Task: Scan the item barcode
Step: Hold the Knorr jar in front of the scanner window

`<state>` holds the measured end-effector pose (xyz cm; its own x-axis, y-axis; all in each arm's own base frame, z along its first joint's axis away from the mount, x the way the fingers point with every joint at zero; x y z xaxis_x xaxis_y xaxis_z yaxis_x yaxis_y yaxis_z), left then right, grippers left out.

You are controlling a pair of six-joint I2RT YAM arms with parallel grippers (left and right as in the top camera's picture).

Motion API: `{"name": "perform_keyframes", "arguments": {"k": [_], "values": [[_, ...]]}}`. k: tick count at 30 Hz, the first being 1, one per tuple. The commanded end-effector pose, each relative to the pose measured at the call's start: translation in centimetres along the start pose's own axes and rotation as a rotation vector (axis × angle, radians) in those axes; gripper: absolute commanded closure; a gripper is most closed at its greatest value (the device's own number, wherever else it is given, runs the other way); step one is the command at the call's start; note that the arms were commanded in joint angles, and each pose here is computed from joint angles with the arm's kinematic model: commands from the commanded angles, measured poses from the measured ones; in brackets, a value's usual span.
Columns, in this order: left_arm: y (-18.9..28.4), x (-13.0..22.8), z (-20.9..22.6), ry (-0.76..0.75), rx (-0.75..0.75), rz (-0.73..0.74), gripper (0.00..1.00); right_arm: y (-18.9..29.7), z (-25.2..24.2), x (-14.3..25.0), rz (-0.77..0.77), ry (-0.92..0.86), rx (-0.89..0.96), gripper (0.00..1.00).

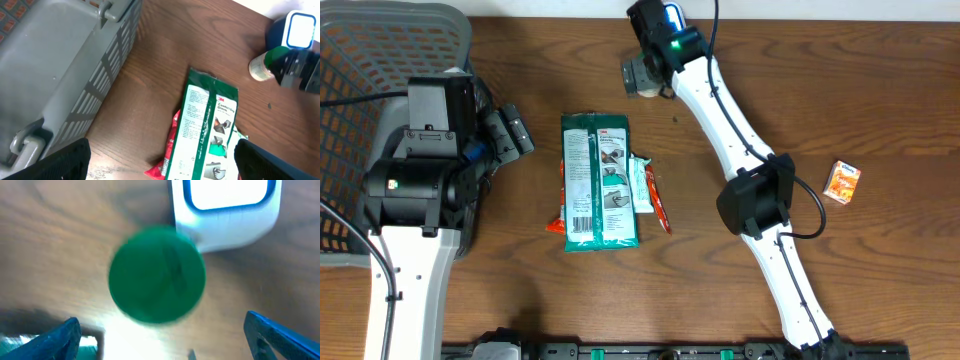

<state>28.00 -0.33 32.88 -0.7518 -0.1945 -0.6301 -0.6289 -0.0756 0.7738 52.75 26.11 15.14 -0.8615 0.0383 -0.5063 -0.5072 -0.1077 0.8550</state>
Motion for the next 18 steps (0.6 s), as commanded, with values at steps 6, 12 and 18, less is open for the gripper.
{"name": "perform_keyframes", "arguments": {"k": [6,12,18], "values": [[0.2,-0.2,0.2,-0.01,-0.009,-0.008,0.09,-1.9,0.4,-1.8,-0.11,-0.058,-0.028,0.01],[0.2,-0.2,0.2,-0.01,-0.009,-0.008,0.09,-4.0,0.1,-0.8,-0.083,-0.053,-0.01,0.02],[0.2,-0.2,0.2,-0.01,-0.009,-0.008,0.09,-5.5,-0.1,0.2,-0.053,-0.047,0.006,0.15]]}}
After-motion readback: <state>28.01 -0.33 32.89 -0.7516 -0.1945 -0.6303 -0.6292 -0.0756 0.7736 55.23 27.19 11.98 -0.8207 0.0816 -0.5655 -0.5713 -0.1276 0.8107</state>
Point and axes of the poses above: each gripper's point midway between its finger pads, its own y axis back along the fingers, its own z axis along the line the jaws close on, x = y × z, the point moved 6 cm from there along y, back along the fingers, and after that the axes turned 11 degrees about -y, right-handed, at the moved point
